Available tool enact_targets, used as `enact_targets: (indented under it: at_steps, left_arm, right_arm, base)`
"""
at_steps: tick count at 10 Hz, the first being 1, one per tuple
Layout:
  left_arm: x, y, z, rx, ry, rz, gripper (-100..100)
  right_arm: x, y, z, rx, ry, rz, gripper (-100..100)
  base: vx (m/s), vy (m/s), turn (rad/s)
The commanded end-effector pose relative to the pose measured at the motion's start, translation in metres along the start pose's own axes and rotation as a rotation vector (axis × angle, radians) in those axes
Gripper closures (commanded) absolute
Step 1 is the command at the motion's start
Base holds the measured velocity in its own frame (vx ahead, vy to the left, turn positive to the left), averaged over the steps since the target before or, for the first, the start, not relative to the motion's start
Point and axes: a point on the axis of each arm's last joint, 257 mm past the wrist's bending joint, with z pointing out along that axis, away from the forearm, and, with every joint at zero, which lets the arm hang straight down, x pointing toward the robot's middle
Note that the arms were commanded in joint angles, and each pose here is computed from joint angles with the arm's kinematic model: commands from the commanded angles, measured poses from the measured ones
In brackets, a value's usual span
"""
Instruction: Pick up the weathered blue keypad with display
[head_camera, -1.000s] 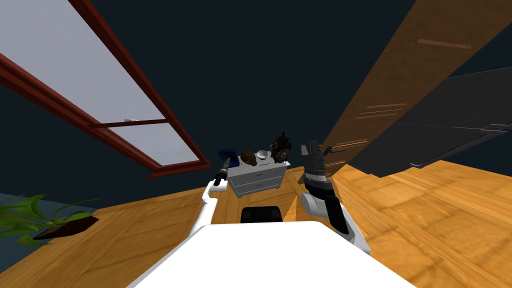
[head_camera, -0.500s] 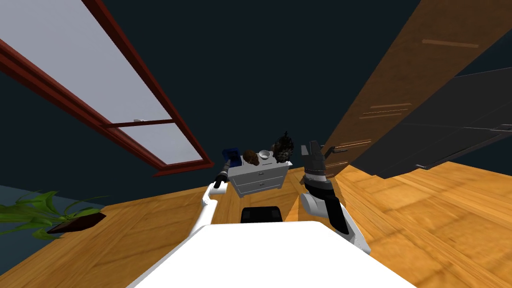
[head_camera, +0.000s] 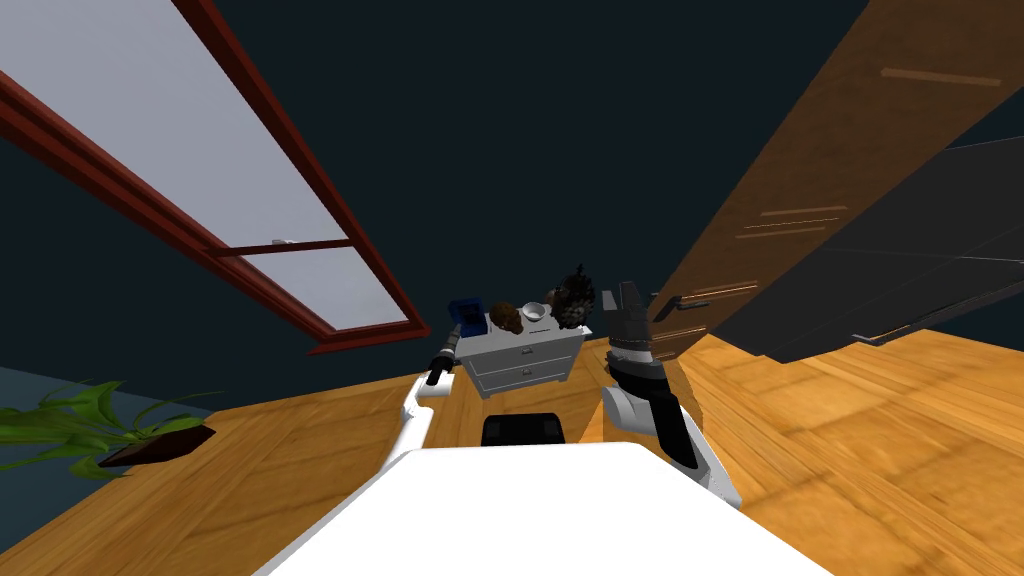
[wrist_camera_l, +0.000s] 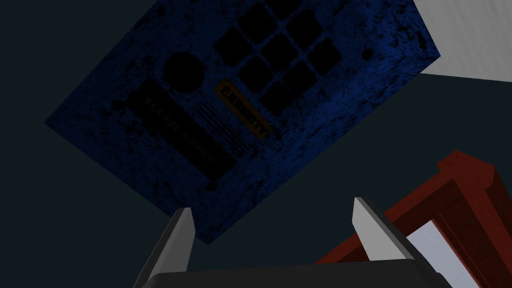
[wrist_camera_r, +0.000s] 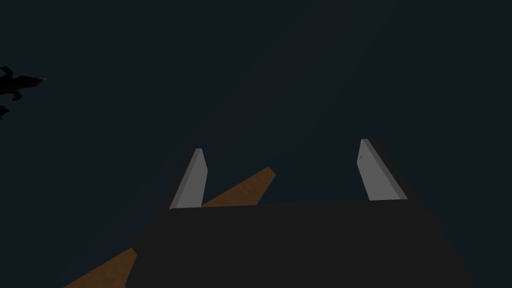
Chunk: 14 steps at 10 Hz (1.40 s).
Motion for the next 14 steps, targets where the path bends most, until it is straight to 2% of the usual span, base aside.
enact_targets:
  at_steps: [1,10,11,12,13,14]
  left_arm:
    - [0.005,0.005,-0.005,0.01,0.003,0.014,-100]
    - [0.029,0.025,-0.038,0.062,0.023,0.091,-100]
    - [0.028,0.024,-0.035,0.056,0.022,0.085,-100]
    - [0.028,0.024,-0.035,0.059,0.022,0.087,0]
    - [0.018,0.027,-0.028,0.042,-0.001,0.085,-100]
    - [0.013,0.029,-0.025,0.034,-0.013,0.083,-100]
  right_arm:
    - [0.0,0.0,0.0,0.0,0.0,0.0,0]
    - [0.0,0.0,0.0,0.0,0.0,0.0,0]
    - [0.0,0.0,0.0,0.0,0.0,0.0,0]
    - [0.0,0.0,0.0,0.0,0.0,0.0,0]
    - [0.0,0.0,0.0,0.0,0.0,0.0,0]
    - [0.0,0.0,0.0,0.0,0.0,0.0,0]
  base:
    - [0.075,0.053,0.014]
    - [0.098,0.058,0.012]
    - [0.047,0.027,-0.001]
    - [0.009,0.005,0.0]
    - [0.012,0.017,-0.193]
    - [0.015,0.033,-0.238]
